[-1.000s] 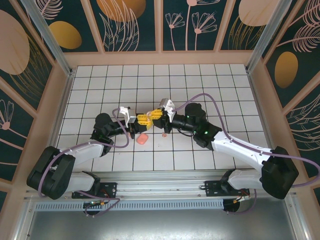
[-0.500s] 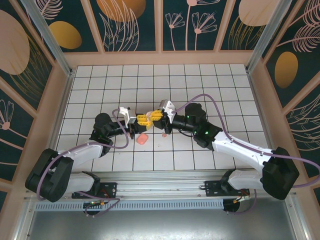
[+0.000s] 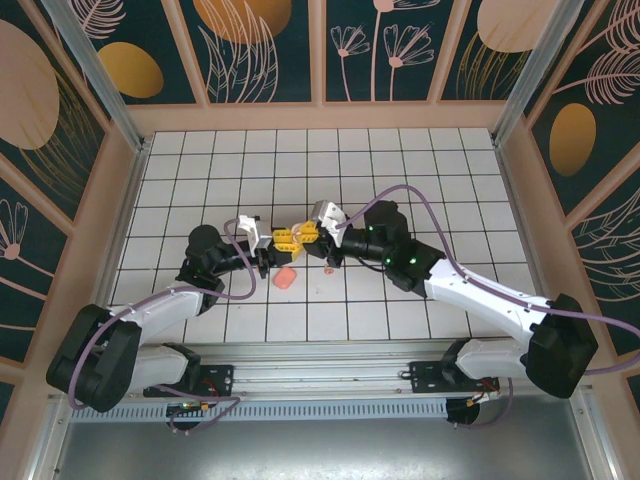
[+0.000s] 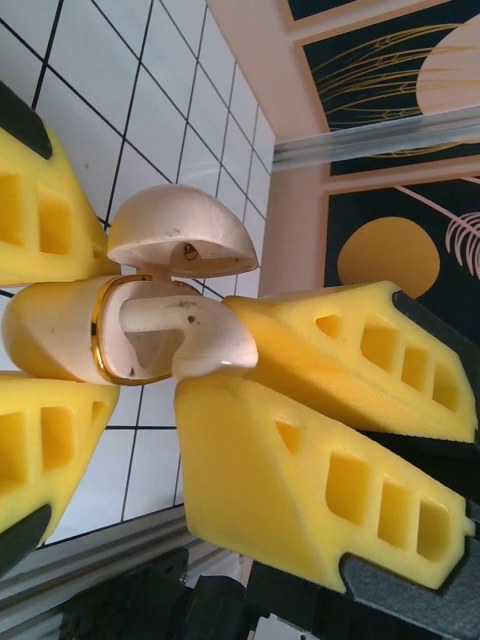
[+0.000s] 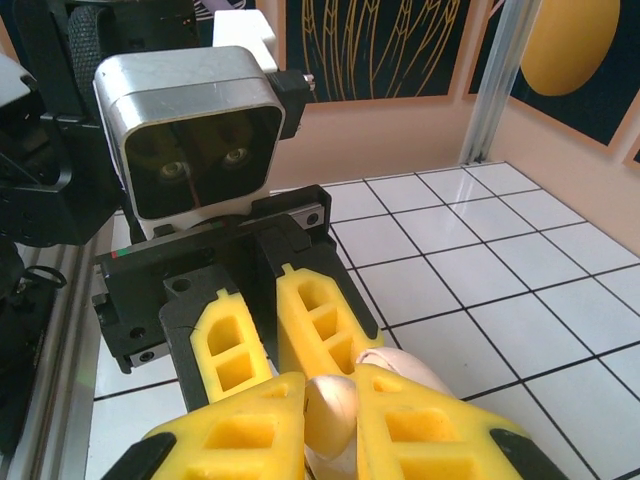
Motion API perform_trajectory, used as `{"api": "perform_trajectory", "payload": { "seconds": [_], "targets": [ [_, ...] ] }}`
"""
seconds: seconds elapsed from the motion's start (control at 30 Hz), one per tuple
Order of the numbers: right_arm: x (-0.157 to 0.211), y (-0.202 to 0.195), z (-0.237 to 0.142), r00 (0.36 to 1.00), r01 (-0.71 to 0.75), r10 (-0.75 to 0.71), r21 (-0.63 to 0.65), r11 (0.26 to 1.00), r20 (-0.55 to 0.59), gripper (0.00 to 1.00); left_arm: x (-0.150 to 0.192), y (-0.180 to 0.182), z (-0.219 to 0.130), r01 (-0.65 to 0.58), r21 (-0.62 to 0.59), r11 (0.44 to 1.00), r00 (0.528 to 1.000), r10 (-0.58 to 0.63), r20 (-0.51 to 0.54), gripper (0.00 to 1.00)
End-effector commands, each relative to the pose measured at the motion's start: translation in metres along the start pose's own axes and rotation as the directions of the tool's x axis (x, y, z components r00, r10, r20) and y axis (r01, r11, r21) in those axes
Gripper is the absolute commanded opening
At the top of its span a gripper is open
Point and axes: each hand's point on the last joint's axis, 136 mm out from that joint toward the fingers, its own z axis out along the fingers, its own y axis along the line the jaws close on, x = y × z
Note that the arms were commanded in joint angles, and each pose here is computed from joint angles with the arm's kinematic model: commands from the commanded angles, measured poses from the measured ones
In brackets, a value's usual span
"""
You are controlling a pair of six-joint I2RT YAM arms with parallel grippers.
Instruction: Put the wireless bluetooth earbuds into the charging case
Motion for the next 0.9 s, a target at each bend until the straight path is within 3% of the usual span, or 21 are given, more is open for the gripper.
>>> {"api": "perform_trajectory", "payload": {
  "seconds": [0.0, 0.87],
  "targets": [
    [0.008, 0.008, 0.005, 0.998, 0.037, -0.038, -0.025, 0.999, -0.053, 0.16, -0.024, 0.003, 0.001, -0.080, -0.009, 0.997, 0.996, 0.080, 0.043, 0.09],
    [0.019, 0.018, -0.001, 0.958, 0.238, -0.253, -0.112, 0.965, -0.138, 0.18, -0.021, -0.010, -0.001, -0.104, 0.047, 0.993, 0.994, 0.102, 0.037, 0.10]
  ]
}}
